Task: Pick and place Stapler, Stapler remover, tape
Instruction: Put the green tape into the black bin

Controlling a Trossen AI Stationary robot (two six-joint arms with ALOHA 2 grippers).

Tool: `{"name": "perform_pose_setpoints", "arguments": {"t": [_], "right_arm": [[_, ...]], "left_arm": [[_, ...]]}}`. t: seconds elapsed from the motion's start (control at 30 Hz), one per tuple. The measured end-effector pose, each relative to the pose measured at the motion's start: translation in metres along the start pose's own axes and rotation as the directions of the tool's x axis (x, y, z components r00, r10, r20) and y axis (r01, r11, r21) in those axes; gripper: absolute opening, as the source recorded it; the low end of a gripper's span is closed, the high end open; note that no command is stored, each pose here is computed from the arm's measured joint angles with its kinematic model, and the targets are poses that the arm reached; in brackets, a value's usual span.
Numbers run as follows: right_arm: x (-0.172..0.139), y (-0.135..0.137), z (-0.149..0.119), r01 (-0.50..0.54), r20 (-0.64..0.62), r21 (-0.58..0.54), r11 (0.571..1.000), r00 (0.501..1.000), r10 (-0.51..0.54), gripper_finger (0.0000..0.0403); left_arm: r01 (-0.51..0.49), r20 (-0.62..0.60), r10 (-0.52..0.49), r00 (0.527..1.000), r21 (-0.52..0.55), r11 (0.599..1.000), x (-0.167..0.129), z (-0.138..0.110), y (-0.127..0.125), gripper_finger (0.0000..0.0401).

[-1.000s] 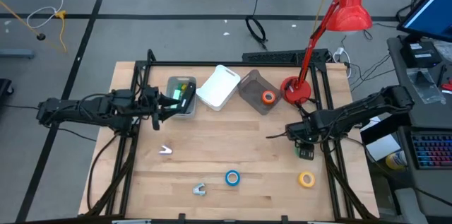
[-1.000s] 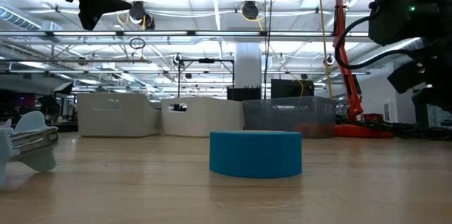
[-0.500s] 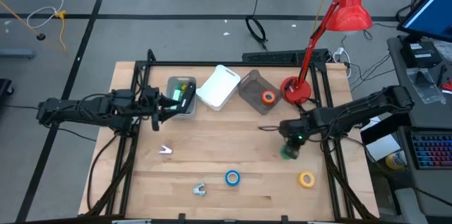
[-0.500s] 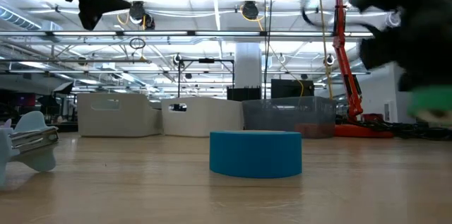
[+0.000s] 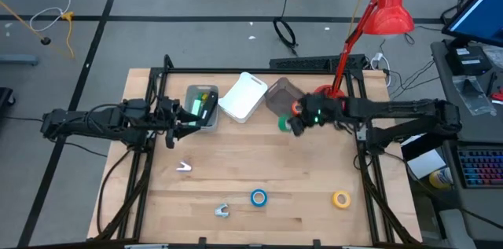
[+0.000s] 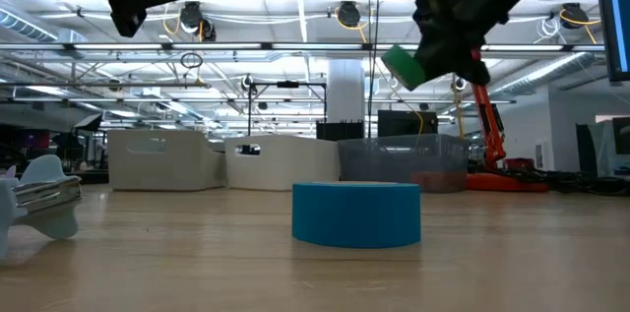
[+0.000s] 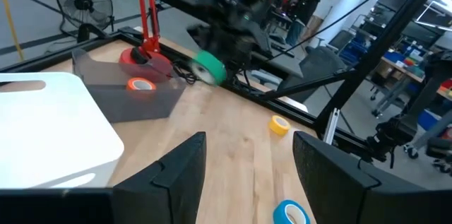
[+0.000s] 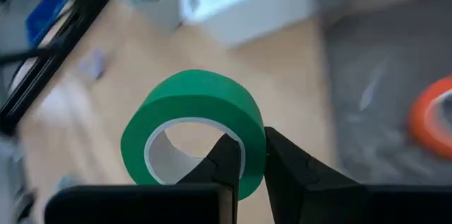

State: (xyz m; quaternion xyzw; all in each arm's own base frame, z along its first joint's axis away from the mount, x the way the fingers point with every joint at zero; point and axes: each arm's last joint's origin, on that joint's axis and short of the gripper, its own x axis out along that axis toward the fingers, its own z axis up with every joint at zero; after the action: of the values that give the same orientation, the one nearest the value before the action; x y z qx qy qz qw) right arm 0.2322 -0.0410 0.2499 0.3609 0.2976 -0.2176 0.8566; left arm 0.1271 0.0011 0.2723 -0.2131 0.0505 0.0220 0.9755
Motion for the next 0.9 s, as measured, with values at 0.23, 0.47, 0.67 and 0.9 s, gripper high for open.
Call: {"name": "perform_pose_setpoints", "arguments": {"t": [0.23, 0.47, 0.67, 0.9], "right_arm": [[-0.003, -0.028, 0.042, 0.102, 0.111, -0.033, 0.994, 0.989, -0.097, 0.0032], [0.013, -0.038, 0.075, 0.198, -0.023, -0.189, 0.962, 0.978, -0.206, 0.0032], [0.036, -0.044, 0.106, 0.258, -0.125, -0.350, 0.901, 0.940, -0.317, 0.0032], [0.063, -0.063, 0.122, 0.256, -0.234, -0.459, 0.851, 0.889, -0.394, 0.0032]], "left_arm": [[-0.001, 0.000, 0.001, 1.000, -0.023, 1.000, 0.000, 0.000, 0.000, 0.0214], [-0.010, 0.004, 0.010, 1.000, -0.023, 1.000, 0.000, 0.000, 0.000, 0.0214], [-0.019, 0.004, 0.019, 1.000, -0.019, 1.000, 0.000, 0.000, 0.001, 0.0214], [-0.019, 0.004, 0.019, 1.000, -0.026, 0.999, 0.000, 0.000, 0.001, 0.0214]]}}
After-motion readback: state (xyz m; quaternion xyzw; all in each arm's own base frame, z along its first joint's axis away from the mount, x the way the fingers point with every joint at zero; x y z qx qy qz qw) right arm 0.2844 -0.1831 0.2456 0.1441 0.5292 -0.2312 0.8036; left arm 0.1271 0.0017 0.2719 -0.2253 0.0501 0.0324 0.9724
